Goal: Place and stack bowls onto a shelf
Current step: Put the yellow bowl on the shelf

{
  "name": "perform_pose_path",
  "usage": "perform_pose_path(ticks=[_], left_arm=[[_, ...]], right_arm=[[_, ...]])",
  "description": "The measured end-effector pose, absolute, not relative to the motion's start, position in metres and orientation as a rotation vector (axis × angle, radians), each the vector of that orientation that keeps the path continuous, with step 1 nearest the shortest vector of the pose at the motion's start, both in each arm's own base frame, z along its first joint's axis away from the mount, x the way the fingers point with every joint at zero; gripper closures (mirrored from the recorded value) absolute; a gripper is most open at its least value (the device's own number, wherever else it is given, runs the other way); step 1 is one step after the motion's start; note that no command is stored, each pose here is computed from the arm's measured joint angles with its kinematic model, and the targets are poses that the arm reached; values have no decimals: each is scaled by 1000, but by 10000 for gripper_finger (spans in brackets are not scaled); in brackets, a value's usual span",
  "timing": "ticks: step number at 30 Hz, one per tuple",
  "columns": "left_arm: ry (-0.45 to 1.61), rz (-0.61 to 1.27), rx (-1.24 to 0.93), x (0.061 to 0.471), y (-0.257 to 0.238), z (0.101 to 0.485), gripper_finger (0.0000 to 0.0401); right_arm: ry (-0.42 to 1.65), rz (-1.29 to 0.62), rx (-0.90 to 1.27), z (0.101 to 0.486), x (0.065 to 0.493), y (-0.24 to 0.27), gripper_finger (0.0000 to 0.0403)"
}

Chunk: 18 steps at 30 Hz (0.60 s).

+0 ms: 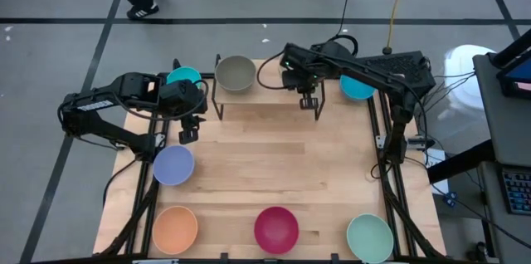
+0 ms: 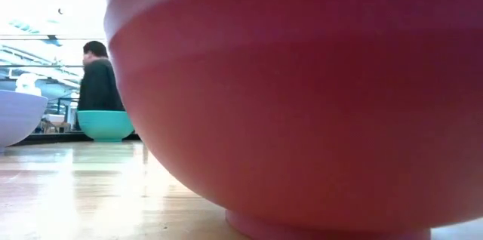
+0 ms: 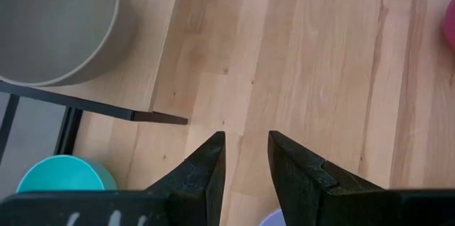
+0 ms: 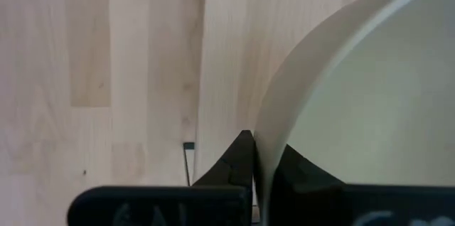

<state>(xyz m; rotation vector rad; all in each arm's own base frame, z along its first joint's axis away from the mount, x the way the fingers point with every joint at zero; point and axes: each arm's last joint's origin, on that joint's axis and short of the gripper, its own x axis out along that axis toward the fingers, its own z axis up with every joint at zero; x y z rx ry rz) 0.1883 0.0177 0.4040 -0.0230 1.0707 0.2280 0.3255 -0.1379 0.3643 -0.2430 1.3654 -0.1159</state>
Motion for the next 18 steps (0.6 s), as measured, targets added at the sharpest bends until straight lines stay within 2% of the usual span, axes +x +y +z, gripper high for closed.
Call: perform_pose_path(ticks=[18], left_arm=[[1072, 225, -19, 188, 18, 404, 288]], right_arm=[[1483, -92, -191, 325, 323, -145, 402]])
